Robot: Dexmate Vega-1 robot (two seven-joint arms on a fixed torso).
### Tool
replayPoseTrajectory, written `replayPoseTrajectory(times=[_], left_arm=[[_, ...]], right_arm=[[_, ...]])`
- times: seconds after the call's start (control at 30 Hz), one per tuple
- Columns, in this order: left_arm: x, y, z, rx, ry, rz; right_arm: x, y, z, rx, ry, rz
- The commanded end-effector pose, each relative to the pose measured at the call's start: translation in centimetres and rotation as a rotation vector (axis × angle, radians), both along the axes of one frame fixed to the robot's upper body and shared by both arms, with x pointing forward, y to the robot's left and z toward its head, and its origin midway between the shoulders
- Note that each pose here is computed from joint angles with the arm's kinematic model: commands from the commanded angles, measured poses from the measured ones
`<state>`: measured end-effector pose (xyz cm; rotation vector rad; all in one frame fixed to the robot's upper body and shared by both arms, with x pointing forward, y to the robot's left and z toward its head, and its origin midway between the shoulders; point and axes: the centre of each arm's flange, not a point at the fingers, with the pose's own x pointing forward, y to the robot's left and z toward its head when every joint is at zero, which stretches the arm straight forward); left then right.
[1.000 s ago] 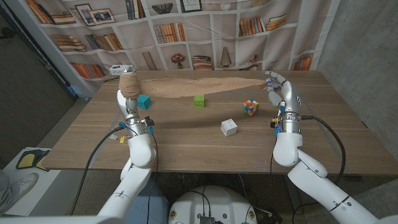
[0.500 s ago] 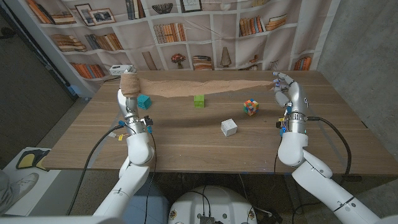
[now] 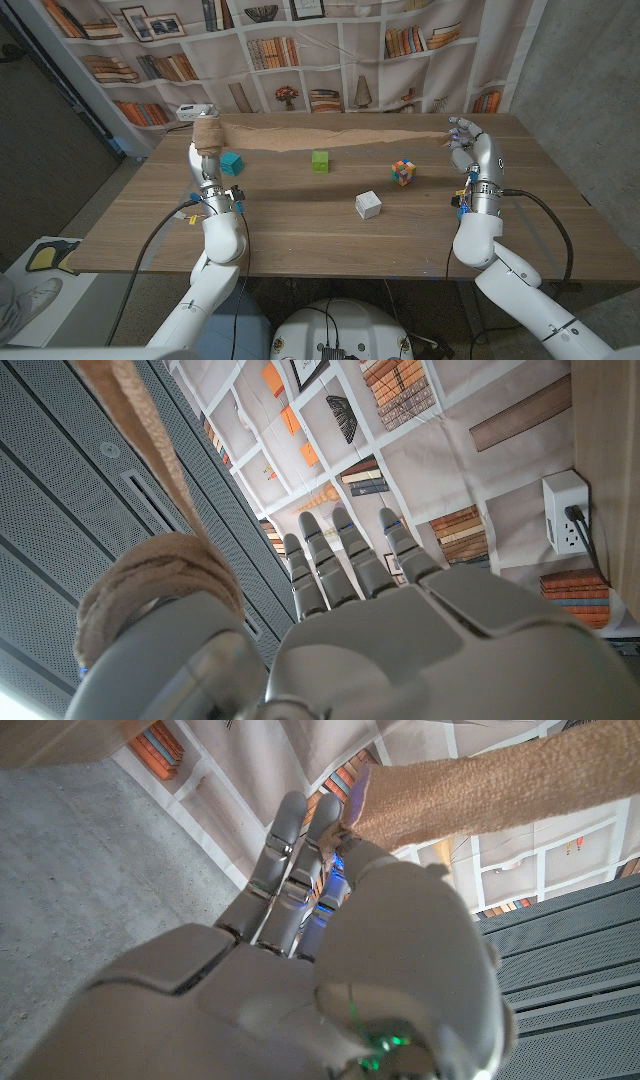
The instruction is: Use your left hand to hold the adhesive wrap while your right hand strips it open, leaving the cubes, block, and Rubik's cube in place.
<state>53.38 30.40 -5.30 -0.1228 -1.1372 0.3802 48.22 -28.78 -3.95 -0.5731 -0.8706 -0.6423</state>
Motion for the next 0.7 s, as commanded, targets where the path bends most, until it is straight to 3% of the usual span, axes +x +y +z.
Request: replayPoseTrajectory(times=[0.03,0.23,0.47,0.7], left_arm=[[0.4,0.3,0.0,-0.004,0.003,-0.004],[0.2,0.2,0.1,0.024,-0.004,0.010],[0.1,-0.3,0.1,0.018,-0.008,-0.035],[-0.2,-0.1,0.1,0.023,-0.012,-0.029]], right_arm=[[-0.3,-1.4,-0.1,0.028,0.008,-0.033],[-0.3,-2.1,-0.2,0.042,0.019,-0.047],[-0.4,-3.0,-0.3,0.077,0.024,-0.056],[-0.8,-3.3,0.2,0.074,0.007,-0.062]])
